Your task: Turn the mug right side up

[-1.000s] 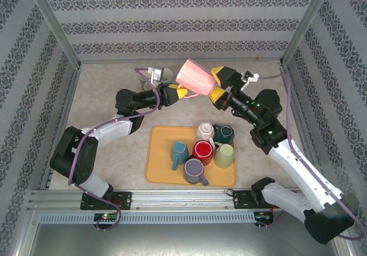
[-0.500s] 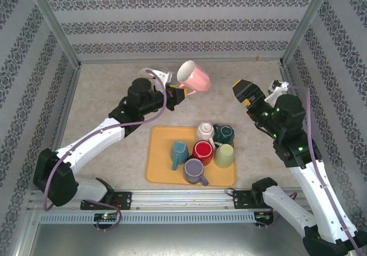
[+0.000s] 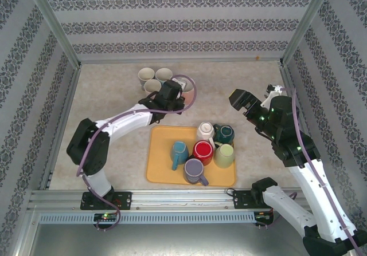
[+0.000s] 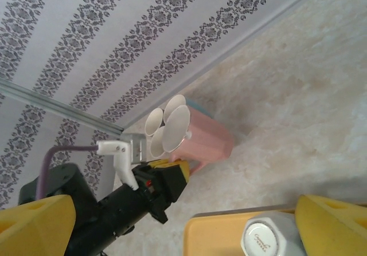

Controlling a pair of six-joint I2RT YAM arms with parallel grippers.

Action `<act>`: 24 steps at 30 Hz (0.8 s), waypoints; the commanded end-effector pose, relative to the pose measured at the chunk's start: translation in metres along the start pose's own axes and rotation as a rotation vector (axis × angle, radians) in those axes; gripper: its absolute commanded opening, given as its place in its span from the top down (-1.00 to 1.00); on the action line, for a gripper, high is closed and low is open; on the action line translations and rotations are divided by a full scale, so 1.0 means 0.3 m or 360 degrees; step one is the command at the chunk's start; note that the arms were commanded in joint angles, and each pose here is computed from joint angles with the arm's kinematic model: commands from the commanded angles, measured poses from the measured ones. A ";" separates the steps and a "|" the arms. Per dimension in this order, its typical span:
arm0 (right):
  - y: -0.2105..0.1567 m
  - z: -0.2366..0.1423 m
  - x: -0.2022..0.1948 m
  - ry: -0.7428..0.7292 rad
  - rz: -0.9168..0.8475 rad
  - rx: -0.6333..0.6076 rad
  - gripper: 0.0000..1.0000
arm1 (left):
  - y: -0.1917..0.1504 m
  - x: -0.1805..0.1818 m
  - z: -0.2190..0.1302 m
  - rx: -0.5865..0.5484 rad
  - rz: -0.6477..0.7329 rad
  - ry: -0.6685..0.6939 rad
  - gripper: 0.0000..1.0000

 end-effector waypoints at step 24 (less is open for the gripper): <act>-0.031 -0.008 -0.072 -0.0108 -0.0159 0.0028 -0.94 | 0.138 0.023 0.331 -0.0084 0.0054 0.0340 1.00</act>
Point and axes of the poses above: each hand's point on the last joint's axis, 136 mm out from that joint toward the fingers, its own z axis out along the fingers, its own x axis along the line the jaws close on, y = z × x, the point moved 4 cm from there along -z, back along the fingers
